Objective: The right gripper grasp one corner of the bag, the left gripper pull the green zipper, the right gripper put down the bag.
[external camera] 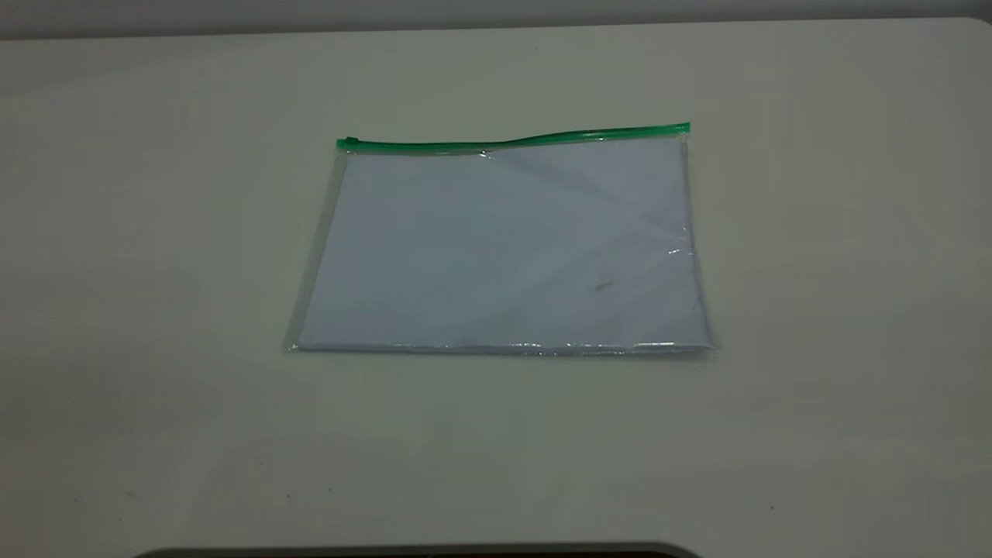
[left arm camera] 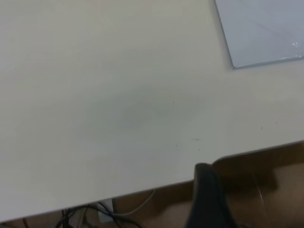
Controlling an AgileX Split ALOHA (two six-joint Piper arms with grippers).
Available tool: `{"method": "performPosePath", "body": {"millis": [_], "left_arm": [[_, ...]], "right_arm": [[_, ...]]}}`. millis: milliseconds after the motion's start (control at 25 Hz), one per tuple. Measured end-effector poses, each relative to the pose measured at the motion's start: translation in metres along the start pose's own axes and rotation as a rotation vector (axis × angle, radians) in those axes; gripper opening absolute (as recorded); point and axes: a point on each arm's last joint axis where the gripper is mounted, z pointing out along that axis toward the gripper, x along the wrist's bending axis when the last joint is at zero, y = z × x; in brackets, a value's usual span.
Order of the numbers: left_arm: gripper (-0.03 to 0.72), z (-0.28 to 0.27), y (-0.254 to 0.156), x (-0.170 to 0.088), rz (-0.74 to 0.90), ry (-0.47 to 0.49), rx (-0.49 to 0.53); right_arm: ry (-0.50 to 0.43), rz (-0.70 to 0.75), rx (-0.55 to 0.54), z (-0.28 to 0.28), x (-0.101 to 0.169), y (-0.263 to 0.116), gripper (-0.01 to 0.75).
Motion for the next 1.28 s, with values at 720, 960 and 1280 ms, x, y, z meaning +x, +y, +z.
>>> {"method": "performPosePath", "body": {"millis": [720,960,1280], "left_arm": [[0.565,-0.010,-0.011,-0.003,-0.023,0.048,-0.109],[0.565,-0.010,-0.011,-0.003,-0.023,0.048,-0.109],[0.565,-0.010,-0.011,-0.003,-0.023,0.048,-0.109]], "right_arm": [[0.000,0.000,0.000,0.000,0.000,0.000,0.563],[0.000,0.000,0.000,0.000,0.000,0.000,0.560],[-0.079,0.048,0.008,0.001,0.001,0.001,0.558]]}}
